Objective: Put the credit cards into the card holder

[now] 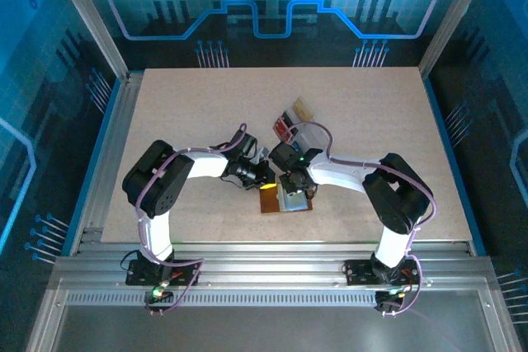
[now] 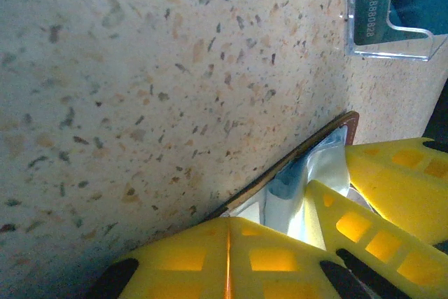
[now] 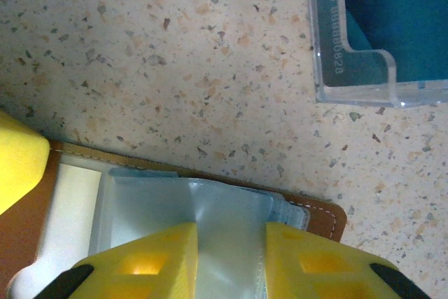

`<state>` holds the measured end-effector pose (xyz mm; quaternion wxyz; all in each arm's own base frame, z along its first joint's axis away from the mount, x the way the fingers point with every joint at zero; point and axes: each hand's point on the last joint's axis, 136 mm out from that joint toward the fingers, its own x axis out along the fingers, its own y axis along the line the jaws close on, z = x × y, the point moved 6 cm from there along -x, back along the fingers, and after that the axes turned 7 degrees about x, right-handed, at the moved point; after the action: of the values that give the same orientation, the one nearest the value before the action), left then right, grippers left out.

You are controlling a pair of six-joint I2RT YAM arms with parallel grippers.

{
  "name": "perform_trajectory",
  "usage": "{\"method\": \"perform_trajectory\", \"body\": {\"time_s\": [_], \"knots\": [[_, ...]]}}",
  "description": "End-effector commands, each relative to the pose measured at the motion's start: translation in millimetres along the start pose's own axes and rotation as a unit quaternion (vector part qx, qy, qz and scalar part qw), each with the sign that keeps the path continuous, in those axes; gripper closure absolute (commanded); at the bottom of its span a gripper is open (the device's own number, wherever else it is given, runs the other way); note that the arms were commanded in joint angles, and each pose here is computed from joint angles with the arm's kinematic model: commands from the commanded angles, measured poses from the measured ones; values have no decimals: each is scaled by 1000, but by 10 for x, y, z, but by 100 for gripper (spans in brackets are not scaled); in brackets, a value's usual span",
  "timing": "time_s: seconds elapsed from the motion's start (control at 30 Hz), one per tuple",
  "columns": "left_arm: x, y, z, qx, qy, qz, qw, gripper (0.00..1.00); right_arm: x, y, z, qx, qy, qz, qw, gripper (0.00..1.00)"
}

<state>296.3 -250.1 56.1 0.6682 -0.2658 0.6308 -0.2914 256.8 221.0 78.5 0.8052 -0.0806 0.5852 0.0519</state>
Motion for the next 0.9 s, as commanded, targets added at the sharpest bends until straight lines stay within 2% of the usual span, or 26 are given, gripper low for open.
{"method": "perform_trajectory", "body": {"time_s": [0.0,0.13,0.23,0.37,0.43,0.57,0.7,0.87], "knots": [[167,337,-178,-26,30,63,997,92,168,-85,-215,-12,34,-58,998,73],[173,347,-182,-28,31,64,997,92,120,-92,-210,-20,27,-100,994,72],[165,341,-178,-27,30,64,997,92,70,-109,-202,-24,23,-130,991,60],[168,345,-180,-28,30,65,997,92,-121,-97,-161,-26,-11,-143,989,58],[168,347,-180,-28,30,65,997,92,-241,-63,-130,-31,-31,-132,990,58],[167,341,-181,-28,30,64,997,92,-372,57,-79,-42,-47,-63,996,60],[167,341,-184,-29,31,63,997,92,-340,93,-53,-43,-38,-32,998,64],[164,333,-183,-28,31,61,997,92,-198,81,-72,-39,-14,-20,999,64]]}}
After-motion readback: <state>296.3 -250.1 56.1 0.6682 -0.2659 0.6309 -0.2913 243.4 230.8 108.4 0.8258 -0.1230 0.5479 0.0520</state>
